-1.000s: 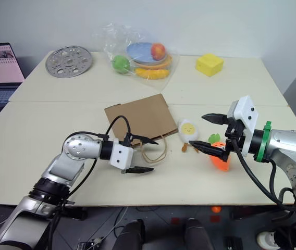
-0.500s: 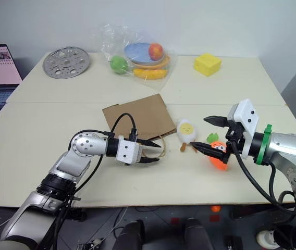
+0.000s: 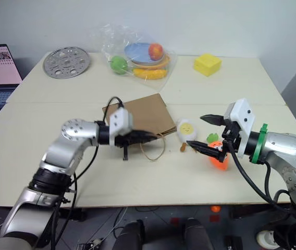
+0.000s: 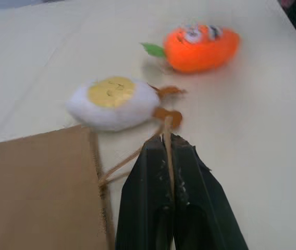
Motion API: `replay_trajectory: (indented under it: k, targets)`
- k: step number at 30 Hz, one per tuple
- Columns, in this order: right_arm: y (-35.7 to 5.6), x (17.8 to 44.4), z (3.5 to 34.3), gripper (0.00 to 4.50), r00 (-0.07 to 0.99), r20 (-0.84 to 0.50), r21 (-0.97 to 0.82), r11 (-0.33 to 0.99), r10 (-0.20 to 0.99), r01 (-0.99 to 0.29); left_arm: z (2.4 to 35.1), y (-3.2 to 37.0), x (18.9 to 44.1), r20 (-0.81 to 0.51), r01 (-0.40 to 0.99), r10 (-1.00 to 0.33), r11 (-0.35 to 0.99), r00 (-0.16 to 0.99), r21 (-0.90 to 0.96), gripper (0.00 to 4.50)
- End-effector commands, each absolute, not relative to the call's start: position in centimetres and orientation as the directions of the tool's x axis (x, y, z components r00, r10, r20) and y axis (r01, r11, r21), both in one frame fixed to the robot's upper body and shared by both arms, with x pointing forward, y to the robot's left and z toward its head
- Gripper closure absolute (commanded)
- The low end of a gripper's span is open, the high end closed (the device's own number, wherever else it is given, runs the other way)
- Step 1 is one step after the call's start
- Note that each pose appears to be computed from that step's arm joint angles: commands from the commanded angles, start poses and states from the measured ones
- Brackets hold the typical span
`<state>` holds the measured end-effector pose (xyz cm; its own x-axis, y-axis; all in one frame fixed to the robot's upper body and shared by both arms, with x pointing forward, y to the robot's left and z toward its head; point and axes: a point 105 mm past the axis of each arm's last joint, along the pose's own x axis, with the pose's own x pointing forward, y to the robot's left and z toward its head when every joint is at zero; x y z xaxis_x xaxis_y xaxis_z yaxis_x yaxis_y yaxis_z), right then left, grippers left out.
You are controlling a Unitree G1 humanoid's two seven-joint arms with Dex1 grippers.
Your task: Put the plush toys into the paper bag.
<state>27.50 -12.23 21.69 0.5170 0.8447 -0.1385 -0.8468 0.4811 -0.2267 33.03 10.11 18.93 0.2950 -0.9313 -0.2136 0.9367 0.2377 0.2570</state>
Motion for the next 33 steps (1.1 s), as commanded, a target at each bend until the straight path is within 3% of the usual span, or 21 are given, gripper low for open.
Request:
replay_trajectory:
  k: [1, 5, 8, 12, 19, 25, 33]
  targets:
    - [-10.6, 28.1, 21.6, 0.00, 0.536, -0.103, -0.242, 0.501, 0.838, -0.831, 22.6, 10.9, 33.9, -0.119, 0.939, -0.940, 0.296, 0.319, 0.177, 4.48]
    - [-8.8, 29.6, 20.6, 0.00, 0.569, -0.082, -0.214, 0.543, 0.818, -0.812, 24.8, 11.6, 34.6, -0.072, 0.938, -0.941, 0.318, 0.330, 0.141, 4.48]
    - [-7.2, 30.7, 19.8, 0.54, 0.587, -0.045, -0.142, 0.576, 0.808, -0.805, 25.8, 12.2, 34.9, -0.054, 0.930, -0.935, 0.339, 0.349, 0.141, 4.50]
    - [-4.7, 32.1, 18.3, 1.98, 0.602, -0.059, -0.157, 0.588, 0.797, -0.794, 26.3, 12.3, 34.5, -0.043, 0.936, -0.943, 0.321, 0.330, 0.144, 4.50]
    - [-0.5, 34.6, 18.4, 4.46, 0.604, 0.003, -0.158, 0.597, 0.797, -0.786, 26.8, 12.5, 34.5, -0.038, 0.930, -0.939, 0.331, 0.341, 0.159, 4.50]
    - [2.8, 36.9, 17.6, 4.46, 0.636, 0.002, -0.163, 0.627, 0.772, -0.761, 27.8, 12.6, 34.2, -0.015, 0.931, -0.942, 0.328, 0.334, 0.158, 4.50]
    - [3.2, 39.5, 13.1, 4.46, 0.742, -0.158, -0.152, 0.726, 0.652, -0.670, 31.1, 15.0, 34.9, 0.058, 0.895, -0.911, 0.412, 0.408, 0.170, 4.50]
